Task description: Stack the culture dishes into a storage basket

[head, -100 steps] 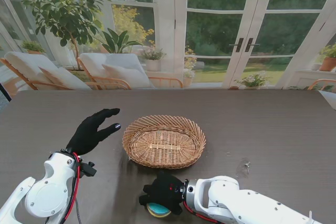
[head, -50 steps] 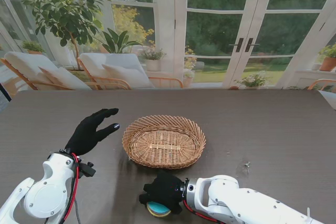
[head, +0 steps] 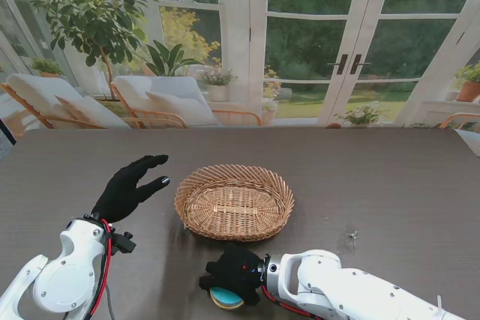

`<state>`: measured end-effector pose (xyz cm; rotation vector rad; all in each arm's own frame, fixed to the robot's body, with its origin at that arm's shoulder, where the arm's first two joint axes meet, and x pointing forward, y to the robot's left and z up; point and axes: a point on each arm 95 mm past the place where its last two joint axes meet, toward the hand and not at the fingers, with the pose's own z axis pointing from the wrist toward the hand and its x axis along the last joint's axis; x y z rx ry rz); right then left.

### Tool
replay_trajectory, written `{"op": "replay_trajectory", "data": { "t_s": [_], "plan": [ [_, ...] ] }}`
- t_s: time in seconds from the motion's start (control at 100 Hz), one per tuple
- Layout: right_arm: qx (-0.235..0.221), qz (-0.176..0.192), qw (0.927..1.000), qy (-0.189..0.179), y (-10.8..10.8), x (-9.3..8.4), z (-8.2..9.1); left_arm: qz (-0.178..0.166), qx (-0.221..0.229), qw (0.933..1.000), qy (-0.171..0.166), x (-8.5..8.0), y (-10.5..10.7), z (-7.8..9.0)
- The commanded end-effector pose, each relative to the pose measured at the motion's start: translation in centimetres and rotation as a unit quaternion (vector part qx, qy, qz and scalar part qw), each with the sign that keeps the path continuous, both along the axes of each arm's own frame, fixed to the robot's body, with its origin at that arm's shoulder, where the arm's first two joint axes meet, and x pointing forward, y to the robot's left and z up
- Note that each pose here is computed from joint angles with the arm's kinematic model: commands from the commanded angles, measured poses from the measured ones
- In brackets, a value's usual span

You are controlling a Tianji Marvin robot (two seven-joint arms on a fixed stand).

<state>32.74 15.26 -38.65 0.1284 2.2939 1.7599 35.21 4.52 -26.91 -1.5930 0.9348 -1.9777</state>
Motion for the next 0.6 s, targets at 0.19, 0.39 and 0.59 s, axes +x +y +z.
{"op": "replay_trajectory", "data": {
  "t_s": [0.19, 0.39, 0.59],
  "plan": [
    [-0.017, -0.008, 0.9996, 0.021, -0.61, -0.46, -1.50, -0.005, -0.001, 1.0000, 0.005, -0.15, -0.19, 0.00],
    [-0.009, -0.019, 0.9992, 0.034, -0.68, -0.36, -1.46, -0.001, -0.001, 1.0000, 0.003, -0.27, -0.08, 0.02],
    [-0.008, -0.021, 0.9990, 0.039, -0.72, -0.29, -1.52, 0.001, -0.002, 1.0000, 0.004, -0.33, 0.01, 0.03]
  ]
}}
